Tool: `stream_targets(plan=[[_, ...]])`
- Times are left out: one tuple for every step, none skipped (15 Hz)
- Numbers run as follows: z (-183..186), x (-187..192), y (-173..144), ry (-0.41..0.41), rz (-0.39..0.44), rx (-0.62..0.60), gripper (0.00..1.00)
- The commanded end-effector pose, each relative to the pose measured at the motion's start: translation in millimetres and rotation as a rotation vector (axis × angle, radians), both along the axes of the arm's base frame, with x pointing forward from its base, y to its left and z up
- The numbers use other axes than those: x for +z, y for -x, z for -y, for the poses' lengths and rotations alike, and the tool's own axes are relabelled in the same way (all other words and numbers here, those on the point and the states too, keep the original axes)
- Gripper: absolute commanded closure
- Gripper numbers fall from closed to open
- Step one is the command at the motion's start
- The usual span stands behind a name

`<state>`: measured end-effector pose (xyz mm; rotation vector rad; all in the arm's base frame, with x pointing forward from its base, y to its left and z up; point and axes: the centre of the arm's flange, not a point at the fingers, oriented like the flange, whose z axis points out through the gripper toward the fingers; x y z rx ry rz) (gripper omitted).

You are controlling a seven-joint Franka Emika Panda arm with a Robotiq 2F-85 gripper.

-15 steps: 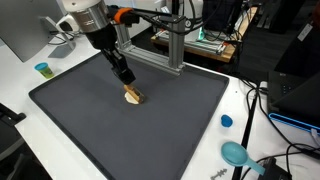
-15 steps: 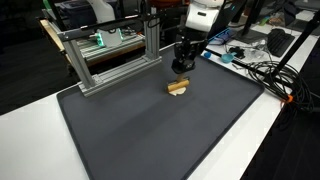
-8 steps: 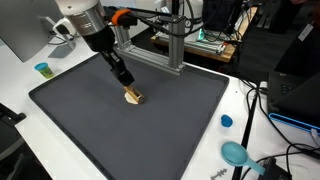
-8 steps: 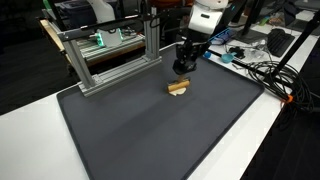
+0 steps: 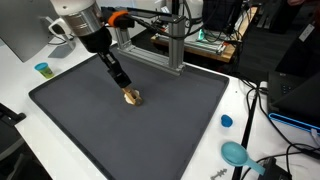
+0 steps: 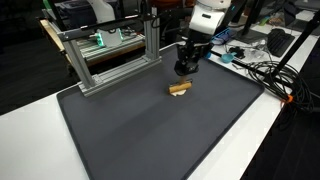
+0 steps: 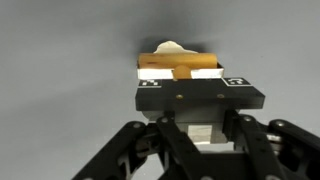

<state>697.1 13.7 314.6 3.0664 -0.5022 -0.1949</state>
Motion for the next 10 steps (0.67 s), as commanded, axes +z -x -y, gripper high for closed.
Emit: stream_targets(plan=[[1.1, -26.8, -20.1, -0.017, 0.031, -0.037, 0.78], [2.2, -26.6, -20.9, -0.017, 0.037, -0.043, 0.78], [3.8, -26.4, -21.6, -0.019, 0.041, -0.049, 0.78], [6.3, -26.3, -22.8, -0.019, 0.045, -0.059, 0.78], [8.0, -26.2, -23.4, -0.022, 0.048, -0.066, 0.78], [9.9, -26.5, -24.1, -0.024, 0.049, -0.070, 0.78], [11.6, -27.3, -24.4, -0.027, 0.051, -0.075, 0.78], [13.9, -28.0, -24.8, -0.032, 0.053, -0.080, 0.78], [16.3, -28.1, -25.1, -0.037, 0.057, -0.086, 0.78], [19.8, -27.8, -25.7, -0.042, 0.060, -0.093, 0.78]])
